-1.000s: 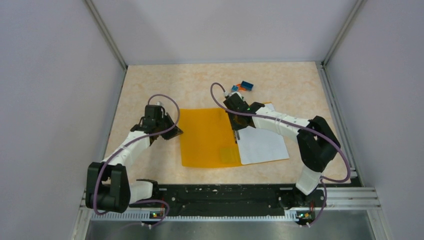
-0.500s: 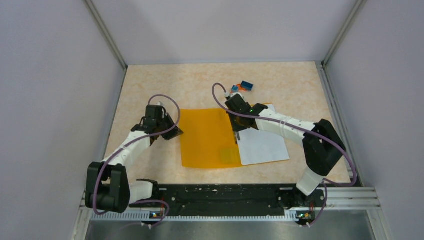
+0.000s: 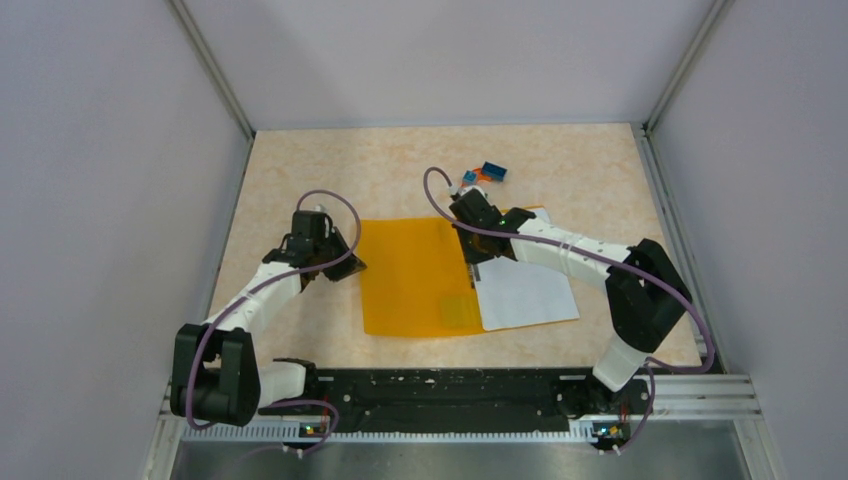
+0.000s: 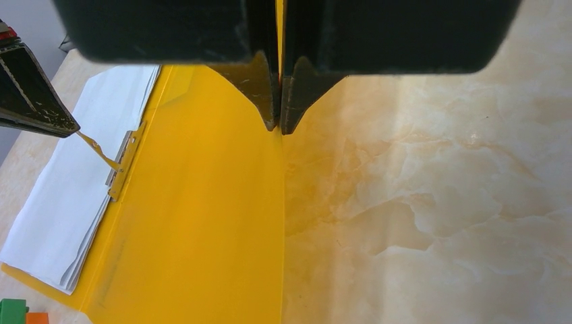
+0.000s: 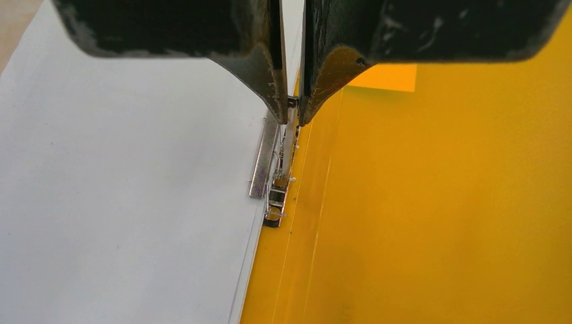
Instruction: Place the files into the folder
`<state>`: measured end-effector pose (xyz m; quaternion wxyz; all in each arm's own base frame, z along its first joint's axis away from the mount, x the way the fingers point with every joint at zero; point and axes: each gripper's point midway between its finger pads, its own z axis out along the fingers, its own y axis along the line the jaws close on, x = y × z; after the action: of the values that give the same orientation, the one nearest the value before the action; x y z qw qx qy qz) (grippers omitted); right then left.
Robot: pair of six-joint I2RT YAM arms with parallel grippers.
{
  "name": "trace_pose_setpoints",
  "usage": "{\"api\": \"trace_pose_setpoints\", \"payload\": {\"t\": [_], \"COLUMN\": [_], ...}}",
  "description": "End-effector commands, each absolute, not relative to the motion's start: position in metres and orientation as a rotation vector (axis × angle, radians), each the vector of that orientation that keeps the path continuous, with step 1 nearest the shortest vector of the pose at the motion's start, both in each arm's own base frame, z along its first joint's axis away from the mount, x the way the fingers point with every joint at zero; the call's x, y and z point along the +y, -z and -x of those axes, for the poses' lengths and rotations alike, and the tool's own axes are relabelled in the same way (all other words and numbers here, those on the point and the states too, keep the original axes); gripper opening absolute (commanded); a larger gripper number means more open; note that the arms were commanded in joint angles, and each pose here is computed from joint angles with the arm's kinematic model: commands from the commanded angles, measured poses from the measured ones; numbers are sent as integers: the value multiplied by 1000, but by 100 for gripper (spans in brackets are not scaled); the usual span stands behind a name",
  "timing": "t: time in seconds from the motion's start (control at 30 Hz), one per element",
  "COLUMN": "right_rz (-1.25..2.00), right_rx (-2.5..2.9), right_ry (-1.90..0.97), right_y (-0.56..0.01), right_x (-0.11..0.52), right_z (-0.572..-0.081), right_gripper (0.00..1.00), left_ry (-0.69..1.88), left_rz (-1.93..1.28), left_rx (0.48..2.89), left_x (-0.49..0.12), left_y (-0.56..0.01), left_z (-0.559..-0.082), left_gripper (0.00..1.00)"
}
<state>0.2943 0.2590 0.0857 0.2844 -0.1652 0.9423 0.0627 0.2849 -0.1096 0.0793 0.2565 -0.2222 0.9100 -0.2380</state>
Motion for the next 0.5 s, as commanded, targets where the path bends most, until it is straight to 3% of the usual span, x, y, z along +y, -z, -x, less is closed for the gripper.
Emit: {"api": "trace_pose_setpoints", "payload": {"t": [0.0, 0.47], "right_rz": [449, 470], "right_rx": [2498, 2558], "right_ry": [-187, -171], "right_y": [-98, -76], "right_x": [260, 251], "right_z": [-285, -264], "right_gripper": [10, 2], "left_ry": [605, 583], "left_rz": [601, 618], "left_rx": [2437, 2444], "left_x": [-105, -102], "left_y": [-90, -87], "left_z": [-293, -293], "left_gripper": [0, 0]}}
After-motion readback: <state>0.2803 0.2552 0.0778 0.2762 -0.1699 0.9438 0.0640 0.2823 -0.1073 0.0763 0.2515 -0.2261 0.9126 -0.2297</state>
